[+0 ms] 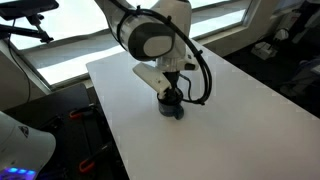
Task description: Remove the marker from the cup
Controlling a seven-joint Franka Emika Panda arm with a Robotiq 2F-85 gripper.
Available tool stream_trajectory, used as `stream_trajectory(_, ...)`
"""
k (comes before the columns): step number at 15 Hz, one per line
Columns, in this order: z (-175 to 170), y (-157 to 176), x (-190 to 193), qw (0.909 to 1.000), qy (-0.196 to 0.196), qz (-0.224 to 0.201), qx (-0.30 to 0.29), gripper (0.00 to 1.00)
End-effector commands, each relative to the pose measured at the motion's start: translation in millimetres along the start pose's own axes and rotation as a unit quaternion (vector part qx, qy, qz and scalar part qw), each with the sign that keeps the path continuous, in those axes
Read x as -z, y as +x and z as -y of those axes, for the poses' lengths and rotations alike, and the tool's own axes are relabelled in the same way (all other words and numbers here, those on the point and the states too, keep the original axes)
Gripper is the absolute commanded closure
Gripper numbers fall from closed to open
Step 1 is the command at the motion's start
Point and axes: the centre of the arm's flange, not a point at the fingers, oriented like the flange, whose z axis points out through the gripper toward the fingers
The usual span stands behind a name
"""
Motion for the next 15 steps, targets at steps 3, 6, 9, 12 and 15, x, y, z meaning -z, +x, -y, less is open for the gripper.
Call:
stream_trajectory(3, 30, 14, 41, 0.9985, -0.012, -0.043, 0.032, 0.95)
stream_trajectory(6, 43, 21, 54, 0.9974, -0.012, -0.056, 0.044, 0.95)
stream_trajectory(9, 55, 26, 66, 0.9958, -0.012, -0.071, 0.056, 0.95)
stream_trajectory(12, 62, 29, 78, 0.9942, -0.012, -0.086, 0.064, 0.95)
stream_trajectory(15, 67, 31, 89, 0.9926, -0.013, -0.099, 0.069, 0.95)
